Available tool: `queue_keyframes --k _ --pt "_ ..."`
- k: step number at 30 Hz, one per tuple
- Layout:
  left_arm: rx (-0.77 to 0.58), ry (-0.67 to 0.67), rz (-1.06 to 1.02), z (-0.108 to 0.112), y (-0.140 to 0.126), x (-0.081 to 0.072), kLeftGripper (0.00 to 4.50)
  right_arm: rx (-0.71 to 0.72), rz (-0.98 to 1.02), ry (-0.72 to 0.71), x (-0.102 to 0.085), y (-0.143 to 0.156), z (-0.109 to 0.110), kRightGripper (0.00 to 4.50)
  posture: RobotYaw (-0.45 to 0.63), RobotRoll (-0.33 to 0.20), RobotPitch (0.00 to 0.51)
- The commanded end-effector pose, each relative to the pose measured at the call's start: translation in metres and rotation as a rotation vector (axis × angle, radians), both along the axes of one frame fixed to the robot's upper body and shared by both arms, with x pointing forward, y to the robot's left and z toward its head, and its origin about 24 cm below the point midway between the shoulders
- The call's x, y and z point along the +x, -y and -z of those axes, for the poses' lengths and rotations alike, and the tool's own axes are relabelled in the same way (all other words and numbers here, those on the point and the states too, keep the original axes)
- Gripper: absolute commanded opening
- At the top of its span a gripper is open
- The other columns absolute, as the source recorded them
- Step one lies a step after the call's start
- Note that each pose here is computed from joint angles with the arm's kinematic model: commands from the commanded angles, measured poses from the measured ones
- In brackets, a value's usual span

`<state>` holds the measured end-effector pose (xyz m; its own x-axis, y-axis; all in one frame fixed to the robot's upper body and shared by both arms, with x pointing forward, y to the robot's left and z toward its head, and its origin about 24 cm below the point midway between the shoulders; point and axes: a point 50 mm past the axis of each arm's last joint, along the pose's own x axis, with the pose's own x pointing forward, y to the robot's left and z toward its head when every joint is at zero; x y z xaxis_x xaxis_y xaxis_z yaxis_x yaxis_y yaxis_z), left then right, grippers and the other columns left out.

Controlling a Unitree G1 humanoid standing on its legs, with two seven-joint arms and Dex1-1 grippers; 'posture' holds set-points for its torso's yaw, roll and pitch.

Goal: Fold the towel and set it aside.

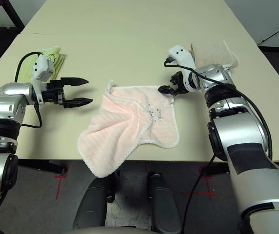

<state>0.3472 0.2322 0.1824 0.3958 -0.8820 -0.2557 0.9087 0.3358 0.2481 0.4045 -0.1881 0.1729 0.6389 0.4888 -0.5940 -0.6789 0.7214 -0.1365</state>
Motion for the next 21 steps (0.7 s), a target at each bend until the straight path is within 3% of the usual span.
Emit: queue_keyframes --k 1,11,16,21 --pt "-0.001 -0.001 -0.003 -0.001 -0.003 -0.003 4.5 -0.029 -0.006 0.0 0.0 0.0 0.002 3.84 0.1 0.0 0.245" --pt "0.002 -0.004 -0.004 -0.001 -0.003 -0.003 4.5 -0.042 -0.019 0.001 0.0 0.001 0.001 0.01 0.1 0.0 0.246" --pt "-0.002 -0.009 -0.011 0.001 -0.003 -0.003 4.5 0.034 -0.011 0.074 0.002 0.004 -0.014 0.01 0.09 0.0 0.235" --pt "-0.072 -0.027 -0.062 0.003 0.0 0.001 4.5 0.203 -0.109 0.385 0.004 -0.003 -0.048 0.01 0.06 0.0 0.231"
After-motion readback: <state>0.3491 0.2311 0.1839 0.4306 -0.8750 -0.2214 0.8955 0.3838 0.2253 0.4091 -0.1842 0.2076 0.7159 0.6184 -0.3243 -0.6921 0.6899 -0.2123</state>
